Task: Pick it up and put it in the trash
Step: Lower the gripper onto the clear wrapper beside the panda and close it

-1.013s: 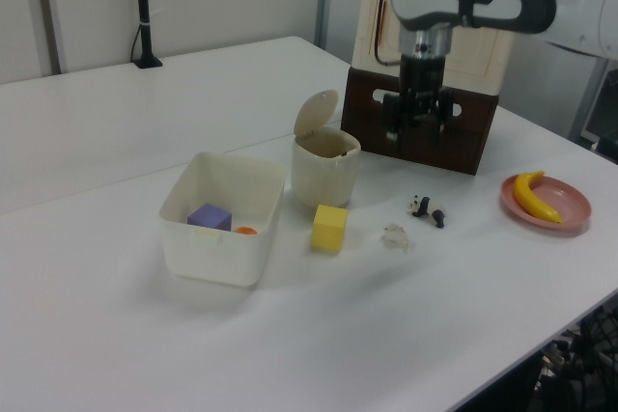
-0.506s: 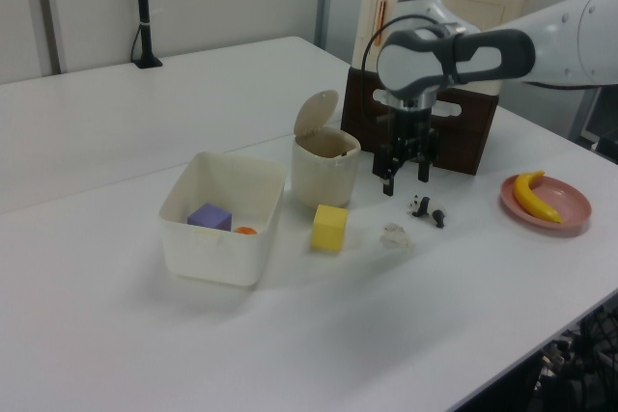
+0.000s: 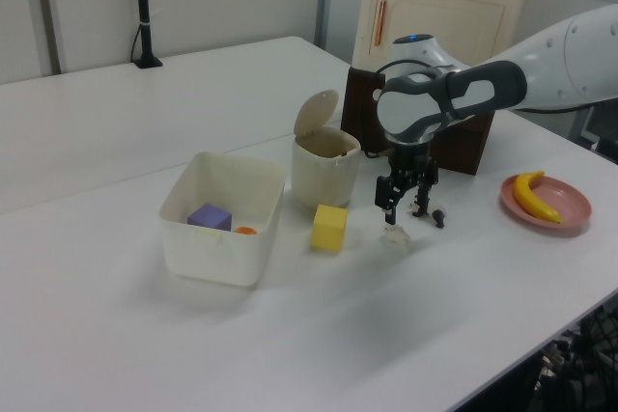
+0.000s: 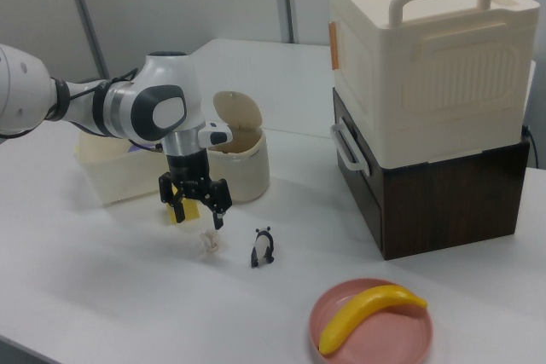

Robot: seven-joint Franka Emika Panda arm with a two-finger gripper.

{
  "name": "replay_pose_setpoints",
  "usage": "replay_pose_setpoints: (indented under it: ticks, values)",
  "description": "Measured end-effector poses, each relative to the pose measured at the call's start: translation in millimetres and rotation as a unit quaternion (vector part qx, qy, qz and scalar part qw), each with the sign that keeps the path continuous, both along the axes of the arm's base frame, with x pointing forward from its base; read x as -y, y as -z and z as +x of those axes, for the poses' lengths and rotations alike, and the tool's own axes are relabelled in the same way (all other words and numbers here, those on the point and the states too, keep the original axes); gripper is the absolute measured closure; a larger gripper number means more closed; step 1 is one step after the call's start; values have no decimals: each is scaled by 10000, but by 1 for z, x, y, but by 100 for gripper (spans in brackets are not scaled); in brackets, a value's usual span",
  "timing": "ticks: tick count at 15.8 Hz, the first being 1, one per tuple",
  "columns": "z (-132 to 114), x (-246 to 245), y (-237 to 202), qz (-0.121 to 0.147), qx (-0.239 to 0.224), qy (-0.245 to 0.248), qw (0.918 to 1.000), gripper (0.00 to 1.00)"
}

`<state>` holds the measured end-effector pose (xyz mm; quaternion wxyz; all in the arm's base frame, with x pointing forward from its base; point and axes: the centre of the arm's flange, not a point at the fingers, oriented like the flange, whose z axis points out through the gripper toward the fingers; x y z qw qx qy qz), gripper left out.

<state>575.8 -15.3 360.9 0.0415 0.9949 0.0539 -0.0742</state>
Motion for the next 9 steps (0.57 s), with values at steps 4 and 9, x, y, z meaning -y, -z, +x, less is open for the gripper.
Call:
replay_pose_setpoints:
  ticks: [4,9]
  values:
    - [3,3,21,-124,-116,-175,9997,4]
    - [8,8,57,-243,-195,-346,9989,11]
